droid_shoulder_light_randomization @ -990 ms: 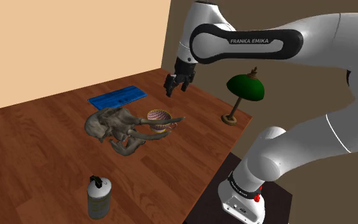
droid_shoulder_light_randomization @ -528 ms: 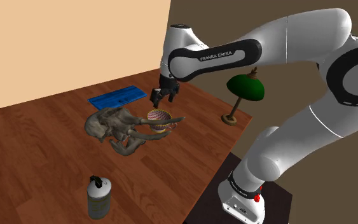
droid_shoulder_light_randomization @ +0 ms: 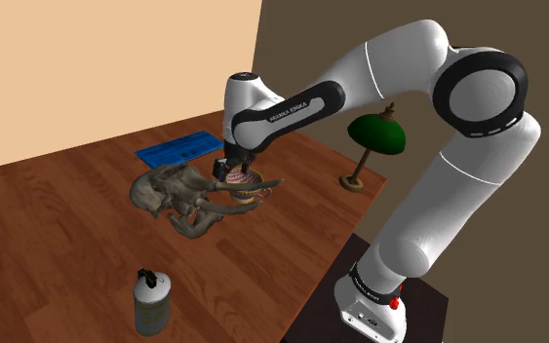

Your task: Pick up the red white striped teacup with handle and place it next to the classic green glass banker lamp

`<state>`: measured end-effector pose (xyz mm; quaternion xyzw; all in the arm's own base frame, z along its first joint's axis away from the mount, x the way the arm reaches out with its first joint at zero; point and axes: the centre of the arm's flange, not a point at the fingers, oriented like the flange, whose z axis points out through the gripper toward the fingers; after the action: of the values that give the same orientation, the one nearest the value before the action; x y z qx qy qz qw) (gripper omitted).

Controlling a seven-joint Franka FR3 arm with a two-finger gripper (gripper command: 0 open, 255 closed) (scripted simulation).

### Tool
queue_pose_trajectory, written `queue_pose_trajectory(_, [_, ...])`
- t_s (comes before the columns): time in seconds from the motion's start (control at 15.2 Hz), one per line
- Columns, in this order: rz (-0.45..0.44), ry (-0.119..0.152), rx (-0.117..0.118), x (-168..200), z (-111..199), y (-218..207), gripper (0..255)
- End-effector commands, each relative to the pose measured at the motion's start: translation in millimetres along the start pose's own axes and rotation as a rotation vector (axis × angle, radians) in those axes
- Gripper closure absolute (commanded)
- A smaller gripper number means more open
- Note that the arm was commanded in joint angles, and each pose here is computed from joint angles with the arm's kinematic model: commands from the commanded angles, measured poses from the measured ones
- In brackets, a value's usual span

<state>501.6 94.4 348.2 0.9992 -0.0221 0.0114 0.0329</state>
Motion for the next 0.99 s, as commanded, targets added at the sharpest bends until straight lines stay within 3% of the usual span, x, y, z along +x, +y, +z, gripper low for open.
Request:
queue_pose_trajectory(0.0, [-0.002,-0.006,-0.003,6.5,17.5,-3.8,0])
queue_pose_trajectory(0.46, [-0.002,-0.006,-0.003,6.3,52.2,-3.7,0])
queue_pose_trajectory(0.92, [-0.002,-0.006,-0.003,6.3,52.2,-3.6,0])
